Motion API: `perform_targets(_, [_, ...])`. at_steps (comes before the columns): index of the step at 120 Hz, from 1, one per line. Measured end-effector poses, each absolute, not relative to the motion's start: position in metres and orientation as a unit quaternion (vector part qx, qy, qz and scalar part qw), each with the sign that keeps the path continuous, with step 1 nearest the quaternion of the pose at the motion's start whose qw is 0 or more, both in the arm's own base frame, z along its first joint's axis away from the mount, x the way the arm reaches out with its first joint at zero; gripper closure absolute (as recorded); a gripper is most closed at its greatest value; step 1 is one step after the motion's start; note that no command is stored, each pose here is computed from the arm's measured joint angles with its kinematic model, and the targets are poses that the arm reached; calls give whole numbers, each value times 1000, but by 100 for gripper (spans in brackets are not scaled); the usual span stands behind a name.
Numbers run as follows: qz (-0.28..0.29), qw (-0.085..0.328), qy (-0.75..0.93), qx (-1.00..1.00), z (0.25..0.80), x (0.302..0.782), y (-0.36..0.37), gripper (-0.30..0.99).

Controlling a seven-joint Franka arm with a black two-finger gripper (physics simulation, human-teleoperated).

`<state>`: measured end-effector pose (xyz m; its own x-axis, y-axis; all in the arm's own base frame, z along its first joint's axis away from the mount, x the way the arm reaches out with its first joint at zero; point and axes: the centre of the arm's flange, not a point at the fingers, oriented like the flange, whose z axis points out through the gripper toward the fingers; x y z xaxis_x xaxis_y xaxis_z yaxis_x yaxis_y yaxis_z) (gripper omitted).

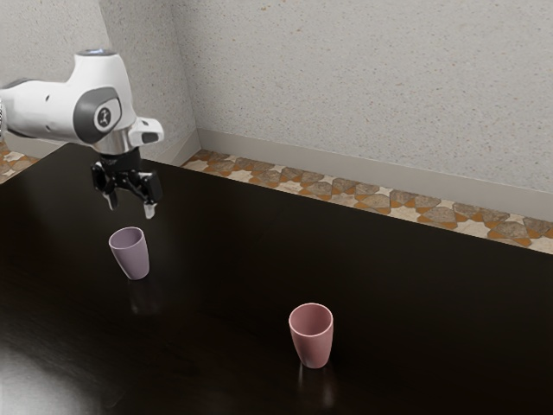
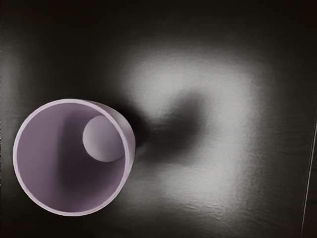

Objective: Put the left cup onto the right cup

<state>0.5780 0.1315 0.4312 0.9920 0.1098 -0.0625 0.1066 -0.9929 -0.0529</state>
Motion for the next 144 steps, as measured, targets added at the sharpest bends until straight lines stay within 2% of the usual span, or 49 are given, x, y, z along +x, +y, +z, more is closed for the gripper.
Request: perform_targets(144, [55, 29, -13, -998, 350, 601, 147, 0])
